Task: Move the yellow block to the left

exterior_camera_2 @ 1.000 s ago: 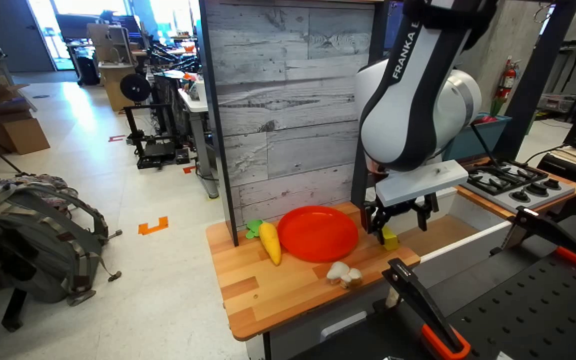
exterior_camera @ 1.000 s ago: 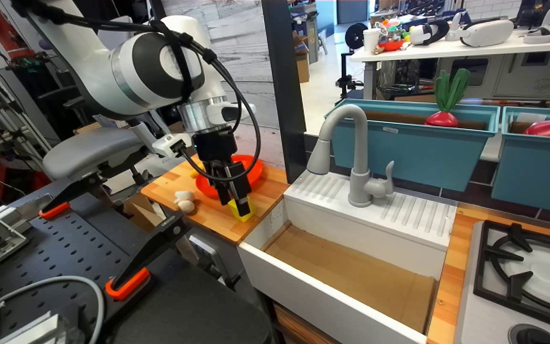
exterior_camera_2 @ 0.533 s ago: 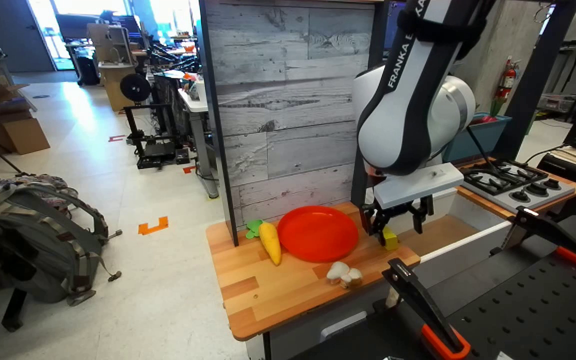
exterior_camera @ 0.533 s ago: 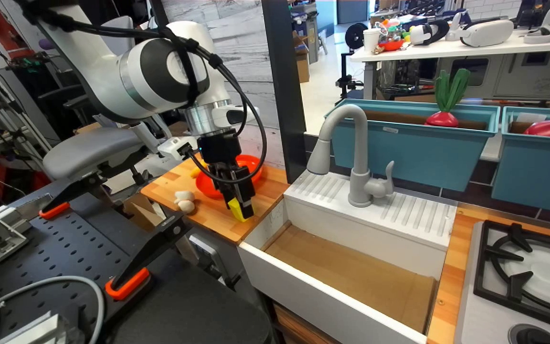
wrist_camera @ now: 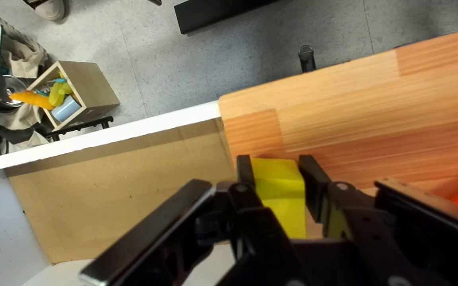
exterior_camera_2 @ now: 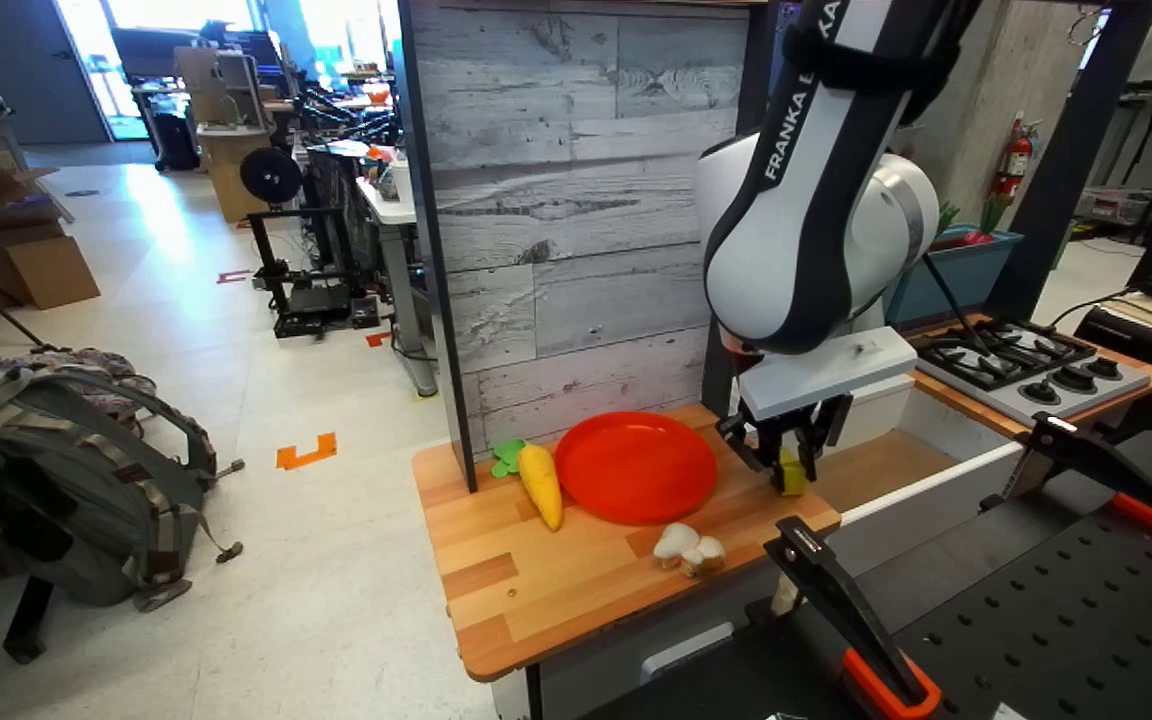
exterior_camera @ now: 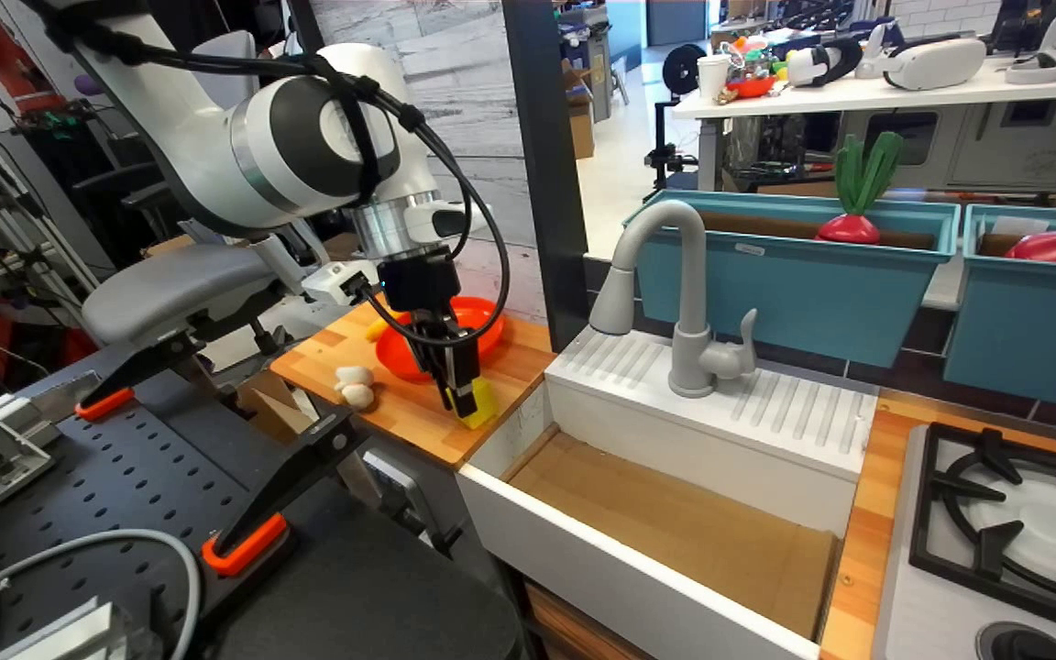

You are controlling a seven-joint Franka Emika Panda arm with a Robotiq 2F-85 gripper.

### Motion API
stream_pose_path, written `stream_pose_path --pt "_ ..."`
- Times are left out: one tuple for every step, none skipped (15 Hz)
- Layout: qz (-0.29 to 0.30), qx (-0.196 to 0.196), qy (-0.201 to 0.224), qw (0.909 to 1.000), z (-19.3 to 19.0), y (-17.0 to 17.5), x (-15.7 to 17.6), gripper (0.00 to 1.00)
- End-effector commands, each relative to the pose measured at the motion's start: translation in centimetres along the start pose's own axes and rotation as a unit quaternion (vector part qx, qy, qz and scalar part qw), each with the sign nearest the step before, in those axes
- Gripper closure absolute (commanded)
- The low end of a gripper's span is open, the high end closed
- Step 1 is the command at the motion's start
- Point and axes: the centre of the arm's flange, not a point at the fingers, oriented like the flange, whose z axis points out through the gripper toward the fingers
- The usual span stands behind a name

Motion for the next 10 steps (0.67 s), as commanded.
stream_pose_path --pt "-0.003 -0.009 -0.005 0.9999 0.1 0.0 0.5 0.92" --pt "-0.003 -0.007 -0.003 1.0000 -0.1 0.0 0.4 0.92" --pt "-0.004 -0.006 -0.002 1.0000 -0.3 0.0 0.3 0.92" --pt "-0.005 -0.003 -0.001 1.0000 -0.7 0.0 0.2 0.92" --pt "-0.005 0.000 0.002 1.0000 -1.2 0.1 0.1 0.92" --pt "-0.006 0.003 0.003 1.0000 -1.7 0.1 -0.1 0.92" --pt "-0.009 0.004 0.003 1.0000 -2.3 0.1 -0.3 0.92" --pt "-0.012 0.006 0.006 0.9999 -3.2 0.1 -0.6 0.92" --pt "-0.015 0.009 0.010 0.9998 -3.9 0.1 -0.8 0.92" --pt "-0.018 0.012 0.009 0.9997 -5.0 0.0 -1.1 0.92"
